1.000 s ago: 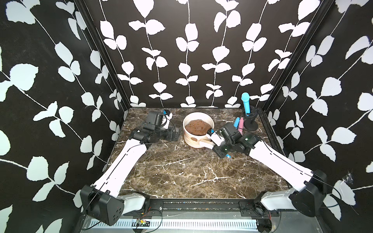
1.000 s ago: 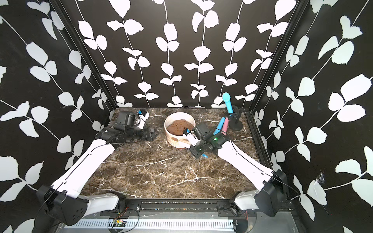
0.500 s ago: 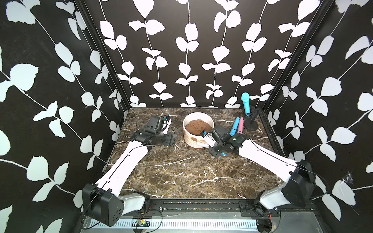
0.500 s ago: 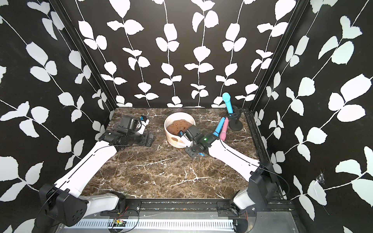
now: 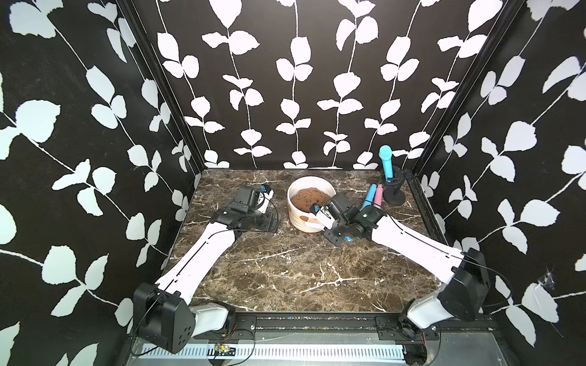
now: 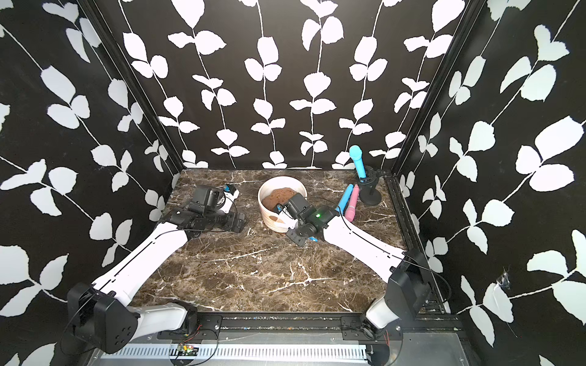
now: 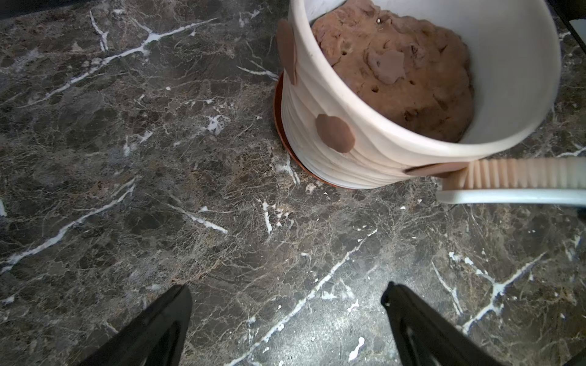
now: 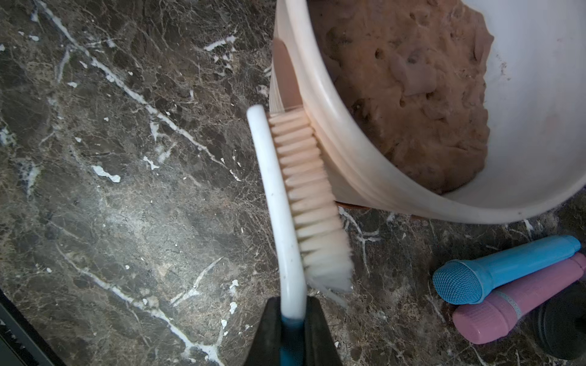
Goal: Scrub the dried mud off the ceramic pot
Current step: Brush off the soil from the pot.
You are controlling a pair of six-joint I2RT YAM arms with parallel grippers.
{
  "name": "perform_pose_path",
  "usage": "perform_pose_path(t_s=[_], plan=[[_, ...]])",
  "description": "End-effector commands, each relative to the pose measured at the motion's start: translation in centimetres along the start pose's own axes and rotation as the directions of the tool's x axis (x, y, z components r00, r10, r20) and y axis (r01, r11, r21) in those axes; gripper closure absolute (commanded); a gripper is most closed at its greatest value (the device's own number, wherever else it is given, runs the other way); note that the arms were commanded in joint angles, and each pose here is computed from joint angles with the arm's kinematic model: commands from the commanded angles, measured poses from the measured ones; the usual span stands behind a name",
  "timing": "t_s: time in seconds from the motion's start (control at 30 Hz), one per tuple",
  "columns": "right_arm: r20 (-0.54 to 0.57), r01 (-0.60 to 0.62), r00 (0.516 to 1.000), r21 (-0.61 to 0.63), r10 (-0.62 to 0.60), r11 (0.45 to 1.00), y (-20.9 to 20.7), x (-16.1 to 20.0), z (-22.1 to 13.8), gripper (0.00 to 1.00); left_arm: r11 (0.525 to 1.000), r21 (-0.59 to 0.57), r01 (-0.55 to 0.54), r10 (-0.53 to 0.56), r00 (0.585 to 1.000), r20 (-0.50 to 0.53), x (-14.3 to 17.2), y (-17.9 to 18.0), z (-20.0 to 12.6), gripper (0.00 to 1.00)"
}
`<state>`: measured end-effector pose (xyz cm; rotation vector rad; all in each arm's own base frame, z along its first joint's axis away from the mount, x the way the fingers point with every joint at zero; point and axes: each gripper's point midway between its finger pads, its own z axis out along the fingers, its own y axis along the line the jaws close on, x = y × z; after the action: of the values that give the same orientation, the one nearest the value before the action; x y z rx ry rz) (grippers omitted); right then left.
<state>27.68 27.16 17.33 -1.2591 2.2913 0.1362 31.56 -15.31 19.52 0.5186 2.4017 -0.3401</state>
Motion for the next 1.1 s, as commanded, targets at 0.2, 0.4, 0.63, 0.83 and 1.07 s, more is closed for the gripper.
perform_pose_path(t_s=[0.2,0.4,0.63,0.83,1.07], plan=[[0.087,0.062,0.994,0.046,-0.066,0.997,-0.7,-3.7,-0.1,1.0,1.0,-0.012,-0.023,0.023,0.999,0.023,-0.1,0.2,-0.1,0.02],[0.094,0.086,0.992,0.002,-0.086,0.996,0.7,-4.1,-0.1,1.0,0.999,-0.018,-0.027,0.028,0.999,0.026,-0.1,0.3,-0.2,0.02],[0.044,0.122,0.992,-0.108,-0.117,0.987,3.6,-2.4,0.9,1.0,0.999,-0.017,-0.029,0.03,0.999,0.026,-0.1,0.3,-0.1,0.02],[0.012,0.122,0.993,-0.161,-0.121,0.979,4.7,0.0,-0.4,1.0,0.999,-0.033,-0.039,0.04,0.999,0.024,0.0,0.5,-0.3,0.02],[0.033,0.053,0.998,0.01,-0.053,0.999,1.8,1.1,-1.9,1.0,0.999,-0.028,-0.037,0.038,0.999,0.027,0.1,0.5,-0.3,0.02]])
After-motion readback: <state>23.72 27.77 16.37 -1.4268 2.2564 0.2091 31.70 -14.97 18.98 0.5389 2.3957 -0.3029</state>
